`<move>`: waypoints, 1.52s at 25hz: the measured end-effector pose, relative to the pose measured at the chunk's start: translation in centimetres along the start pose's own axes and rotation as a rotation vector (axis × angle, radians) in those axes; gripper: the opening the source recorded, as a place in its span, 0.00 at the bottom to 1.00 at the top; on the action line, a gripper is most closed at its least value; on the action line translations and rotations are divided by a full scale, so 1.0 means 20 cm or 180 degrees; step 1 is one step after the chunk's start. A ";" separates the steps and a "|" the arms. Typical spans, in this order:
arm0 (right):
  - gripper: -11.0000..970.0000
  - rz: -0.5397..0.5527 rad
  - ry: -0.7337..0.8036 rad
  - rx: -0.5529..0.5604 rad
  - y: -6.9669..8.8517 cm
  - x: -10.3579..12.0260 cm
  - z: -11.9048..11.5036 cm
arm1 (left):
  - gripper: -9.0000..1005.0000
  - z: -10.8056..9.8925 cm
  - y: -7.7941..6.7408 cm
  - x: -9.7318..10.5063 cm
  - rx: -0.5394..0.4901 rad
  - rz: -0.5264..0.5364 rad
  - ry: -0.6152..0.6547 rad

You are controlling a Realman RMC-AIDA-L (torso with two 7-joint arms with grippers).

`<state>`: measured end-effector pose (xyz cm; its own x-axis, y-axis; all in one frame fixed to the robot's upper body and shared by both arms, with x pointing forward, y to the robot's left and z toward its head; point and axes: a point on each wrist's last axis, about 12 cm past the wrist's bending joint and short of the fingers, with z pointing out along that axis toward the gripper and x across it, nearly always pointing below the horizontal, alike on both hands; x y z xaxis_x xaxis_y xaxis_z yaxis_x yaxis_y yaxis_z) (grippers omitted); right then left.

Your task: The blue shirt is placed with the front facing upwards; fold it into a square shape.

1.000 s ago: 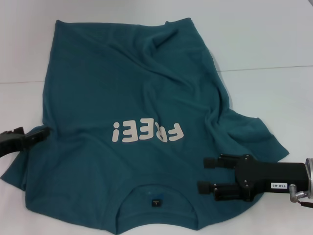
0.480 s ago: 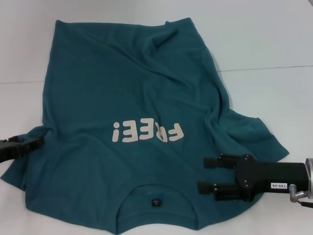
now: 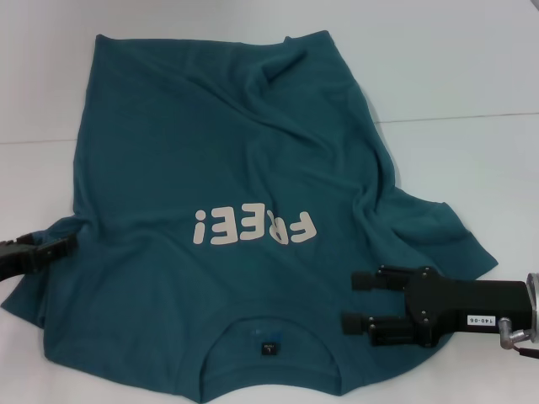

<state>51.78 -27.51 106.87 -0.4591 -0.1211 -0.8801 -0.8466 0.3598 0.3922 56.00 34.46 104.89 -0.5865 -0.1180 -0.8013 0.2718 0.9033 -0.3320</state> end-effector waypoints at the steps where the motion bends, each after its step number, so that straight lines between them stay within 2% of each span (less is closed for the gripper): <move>1: 0.91 0.0000 0.0000 0.0000 0.00 0.00 0.00 | 0.83 0.00 0.00 0.00 -0.0011 0.0001 -0.0001; 4: 0.91 0.0000 0.0000 0.0000 0.00 0.00 0.00 | 0.82 0.00 0.01 0.00 -0.0068 0.0002 -0.0006; 10: 0.91 -0.0006 -0.0003 0.0002 0.00 0.00 0.00 | 0.64 0.01 0.01 0.00 -0.0128 0.0031 0.0092; 21: 0.91 -0.0009 -0.0004 0.0003 0.00 0.00 0.00 | 0.42 0.01 0.02 0.00 -0.0155 0.0017 0.0089; 29: 0.91 -0.0009 -0.0005 0.0008 0.00 0.00 0.00 | 0.01 0.01 0.02 -0.01 -0.0166 0.0016 0.0081; 38: 0.91 -0.0007 -0.0061 0.0042 0.00 0.00 -0.01 | 0.01 -0.05 0.07 -0.04 -0.0341 -0.0062 -0.0023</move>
<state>51.79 -27.64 106.89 -0.4518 -0.1042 -0.8860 -0.8440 0.3718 0.3866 56.17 36.23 105.55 -0.5853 -0.1385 -0.7989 0.1771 0.9397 -0.2927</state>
